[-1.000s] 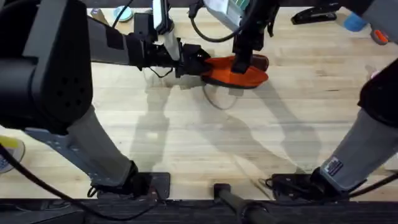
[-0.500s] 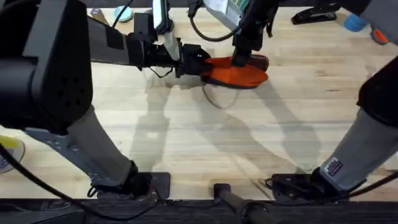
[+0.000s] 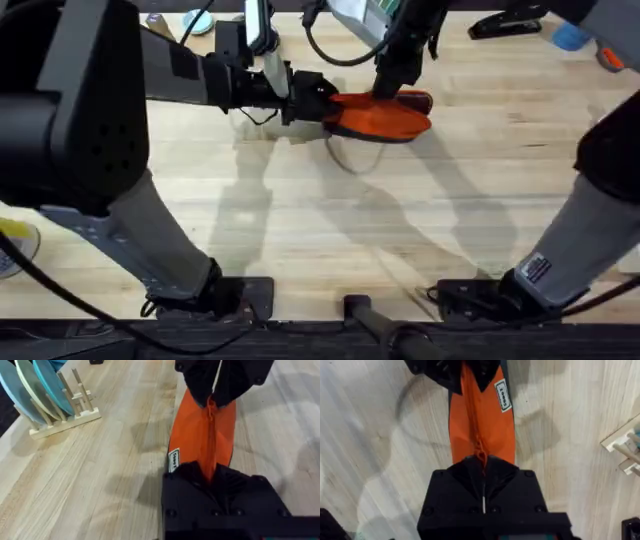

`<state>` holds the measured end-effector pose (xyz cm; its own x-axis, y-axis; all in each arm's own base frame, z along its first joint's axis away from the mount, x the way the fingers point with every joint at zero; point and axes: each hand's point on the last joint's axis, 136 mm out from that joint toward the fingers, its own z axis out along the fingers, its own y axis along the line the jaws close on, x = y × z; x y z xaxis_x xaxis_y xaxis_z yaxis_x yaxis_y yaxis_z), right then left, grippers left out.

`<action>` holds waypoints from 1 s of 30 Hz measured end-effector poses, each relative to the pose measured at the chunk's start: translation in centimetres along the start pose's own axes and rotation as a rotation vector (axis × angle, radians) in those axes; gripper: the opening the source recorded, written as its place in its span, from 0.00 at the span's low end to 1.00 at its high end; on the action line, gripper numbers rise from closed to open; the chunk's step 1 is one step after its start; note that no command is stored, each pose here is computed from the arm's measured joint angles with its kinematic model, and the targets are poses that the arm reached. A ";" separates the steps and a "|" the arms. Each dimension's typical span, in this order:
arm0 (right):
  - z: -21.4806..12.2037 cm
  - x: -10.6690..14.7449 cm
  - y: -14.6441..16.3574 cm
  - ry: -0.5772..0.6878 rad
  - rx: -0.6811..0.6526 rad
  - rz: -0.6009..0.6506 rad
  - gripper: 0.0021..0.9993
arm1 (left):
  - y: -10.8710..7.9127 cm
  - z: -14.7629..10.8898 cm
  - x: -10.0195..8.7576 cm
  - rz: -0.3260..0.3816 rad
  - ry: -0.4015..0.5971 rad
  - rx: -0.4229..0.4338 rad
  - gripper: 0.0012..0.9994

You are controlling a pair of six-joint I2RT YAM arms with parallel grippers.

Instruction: Unzip the bag, pick up the pens from the table one at a time and place them inside, then zip the bag closed.

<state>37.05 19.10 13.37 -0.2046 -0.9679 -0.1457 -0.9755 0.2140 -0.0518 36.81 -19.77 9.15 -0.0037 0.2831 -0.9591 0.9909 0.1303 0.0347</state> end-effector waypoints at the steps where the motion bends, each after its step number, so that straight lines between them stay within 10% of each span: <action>1: 0.0 0.0 0.0 0.000 0.000 0.000 0.03 | 0.0 0.0 0.0 0.000 0.000 0.000 0.04; 30: 0.0 0.9 0.4 0.044 -0.007 0.084 0.03 | -0.1 0.0 -0.1 0.000 -0.005 0.004 0.04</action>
<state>36.50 18.34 13.24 -0.2888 -0.9515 -0.1059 -0.9553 0.2938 -0.0341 36.74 -19.82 9.23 -0.0029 0.2783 -0.9605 0.9914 0.1261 0.0335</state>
